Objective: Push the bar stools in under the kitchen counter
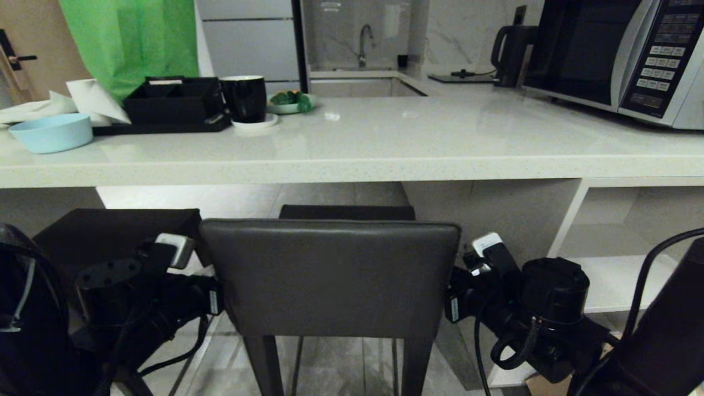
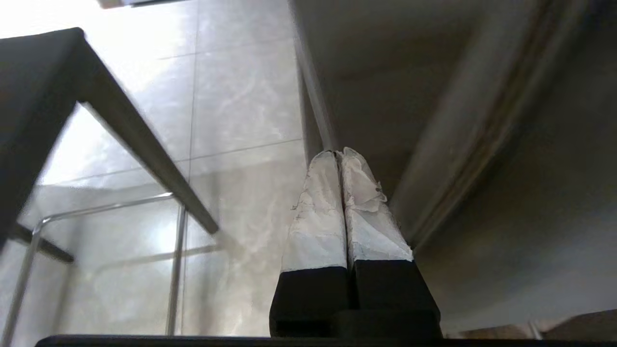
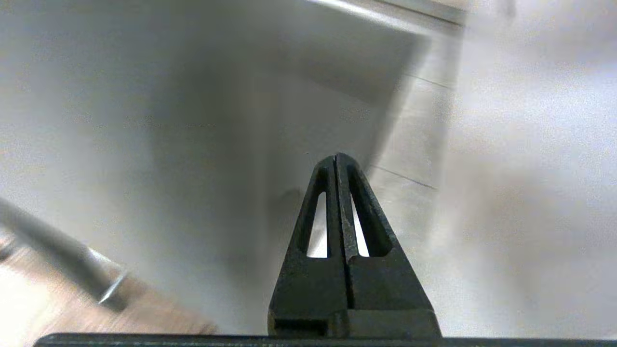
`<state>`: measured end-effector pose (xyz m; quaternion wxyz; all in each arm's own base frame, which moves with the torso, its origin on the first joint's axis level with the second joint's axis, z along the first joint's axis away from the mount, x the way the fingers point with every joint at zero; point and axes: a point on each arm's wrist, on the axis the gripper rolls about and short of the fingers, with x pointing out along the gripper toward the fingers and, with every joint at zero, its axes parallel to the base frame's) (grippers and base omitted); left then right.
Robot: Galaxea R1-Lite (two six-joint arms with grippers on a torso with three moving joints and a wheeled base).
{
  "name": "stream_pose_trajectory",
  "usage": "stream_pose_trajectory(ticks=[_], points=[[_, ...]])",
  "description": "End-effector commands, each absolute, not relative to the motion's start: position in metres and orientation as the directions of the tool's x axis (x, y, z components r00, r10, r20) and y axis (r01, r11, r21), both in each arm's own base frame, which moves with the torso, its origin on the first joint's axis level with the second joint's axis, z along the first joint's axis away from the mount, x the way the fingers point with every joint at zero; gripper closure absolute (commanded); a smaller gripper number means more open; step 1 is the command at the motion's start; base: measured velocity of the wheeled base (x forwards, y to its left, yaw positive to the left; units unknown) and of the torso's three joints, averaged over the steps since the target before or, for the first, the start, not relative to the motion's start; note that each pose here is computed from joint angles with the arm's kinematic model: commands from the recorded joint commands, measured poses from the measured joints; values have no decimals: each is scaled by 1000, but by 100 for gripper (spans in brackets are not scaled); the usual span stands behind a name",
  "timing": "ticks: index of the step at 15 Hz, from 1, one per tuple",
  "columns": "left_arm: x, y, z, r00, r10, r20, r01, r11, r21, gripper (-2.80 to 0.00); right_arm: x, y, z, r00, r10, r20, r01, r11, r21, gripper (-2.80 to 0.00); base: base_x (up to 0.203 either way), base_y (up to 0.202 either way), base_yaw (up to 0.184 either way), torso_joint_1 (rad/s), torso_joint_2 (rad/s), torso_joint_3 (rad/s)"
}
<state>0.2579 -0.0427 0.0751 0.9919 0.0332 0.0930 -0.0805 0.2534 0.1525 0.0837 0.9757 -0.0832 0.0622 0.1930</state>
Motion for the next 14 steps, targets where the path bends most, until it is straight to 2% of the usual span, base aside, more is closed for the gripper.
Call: stream_pose_trajectory(ticks=[1,6,8,11,14], points=[[257,-14,83,986,-43,-162,51,997,50,0,256,124,97,953,279,-114,-292,949,-117,0,0,0,0,0,0,0],[222,-1,92,985,-36,-170,43,998,40,0,232,97,118,973,217,-78,-225,969,-103,0,0,0,0,0,0,0],[199,-1,109,995,-16,-102,21,999,49,0,209,83,140,985,169,-18,-170,981,-94,0,0,0,0,0,0,0],[164,1,142,996,59,71,-63,997,55,0,168,54,180,994,78,75,-73,995,-74,0,0,0,0,0,0,0],[125,3,171,967,143,212,-158,986,56,0,112,23,219,994,-27,107,34,997,-64,0,0,0,0,0,0,0]])
